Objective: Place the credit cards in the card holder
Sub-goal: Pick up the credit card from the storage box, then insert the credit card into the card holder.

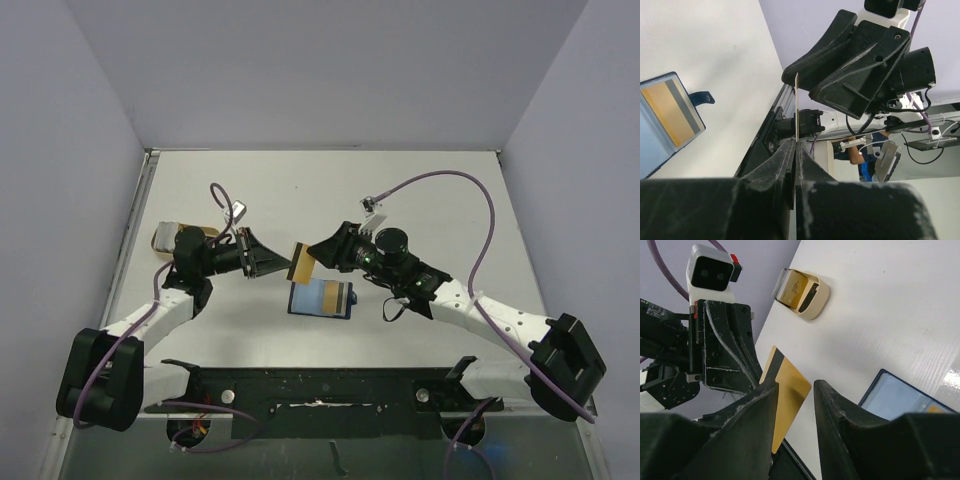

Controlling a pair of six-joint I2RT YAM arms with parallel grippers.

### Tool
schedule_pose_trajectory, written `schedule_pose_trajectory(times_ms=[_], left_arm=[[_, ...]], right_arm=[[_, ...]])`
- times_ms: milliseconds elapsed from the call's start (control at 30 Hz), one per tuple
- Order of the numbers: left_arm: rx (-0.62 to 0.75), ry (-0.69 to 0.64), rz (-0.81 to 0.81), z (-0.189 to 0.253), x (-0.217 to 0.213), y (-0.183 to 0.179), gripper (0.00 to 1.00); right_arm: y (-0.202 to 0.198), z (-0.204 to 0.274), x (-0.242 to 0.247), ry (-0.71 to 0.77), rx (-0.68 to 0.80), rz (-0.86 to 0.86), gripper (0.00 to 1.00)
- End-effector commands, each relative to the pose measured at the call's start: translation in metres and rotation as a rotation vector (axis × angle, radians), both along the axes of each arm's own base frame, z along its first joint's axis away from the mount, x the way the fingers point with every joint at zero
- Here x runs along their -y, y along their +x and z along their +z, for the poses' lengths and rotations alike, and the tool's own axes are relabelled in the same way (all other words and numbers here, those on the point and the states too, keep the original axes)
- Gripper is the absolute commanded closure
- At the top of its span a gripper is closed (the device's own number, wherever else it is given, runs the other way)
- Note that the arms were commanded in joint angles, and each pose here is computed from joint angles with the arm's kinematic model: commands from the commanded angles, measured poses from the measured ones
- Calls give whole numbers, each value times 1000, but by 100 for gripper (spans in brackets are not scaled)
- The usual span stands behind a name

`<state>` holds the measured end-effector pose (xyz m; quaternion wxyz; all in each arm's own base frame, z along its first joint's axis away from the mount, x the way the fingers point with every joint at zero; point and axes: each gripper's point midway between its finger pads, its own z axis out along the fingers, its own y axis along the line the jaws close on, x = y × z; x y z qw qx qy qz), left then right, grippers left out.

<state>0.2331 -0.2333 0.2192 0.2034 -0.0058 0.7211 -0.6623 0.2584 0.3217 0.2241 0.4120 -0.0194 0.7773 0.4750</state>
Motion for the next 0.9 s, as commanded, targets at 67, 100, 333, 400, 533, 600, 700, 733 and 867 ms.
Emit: schedule_pose_trajectory(times_ms=[67, 100, 333, 400, 533, 600, 700, 733, 867], left_arm=[[93, -41, -2, 16, 1, -3, 100], [89, -40, 0, 15, 1, -3, 100], [55, -5, 30, 0, -1, 0, 75], [47, 27, 41, -7, -2, 2, 66], [30, 174, 101, -36, -8, 12, 58], [26, 260, 120, -50, -13, 16, 58], [22, 377, 135, -71, -20, 18, 58], [20, 401, 139, -76, -21, 19, 58], [-2, 438, 142, -93, -22, 18, 60]], right_arm=[[2, 38, -2, 98, 89, 5, 80], [1, 37, -1, 97, 90, 5, 86], [-3, 32, 2, 86, 100, 18, 100], [-3, 27, 4, 70, 102, 15, 100], [3, 10, 13, 3, 95, -14, 100], [6, 2, 19, -29, 88, -25, 100], [12, -10, 26, -62, 67, -43, 100], [13, -16, 28, -73, 55, -46, 100], [18, -36, 28, -102, 8, -37, 100]])
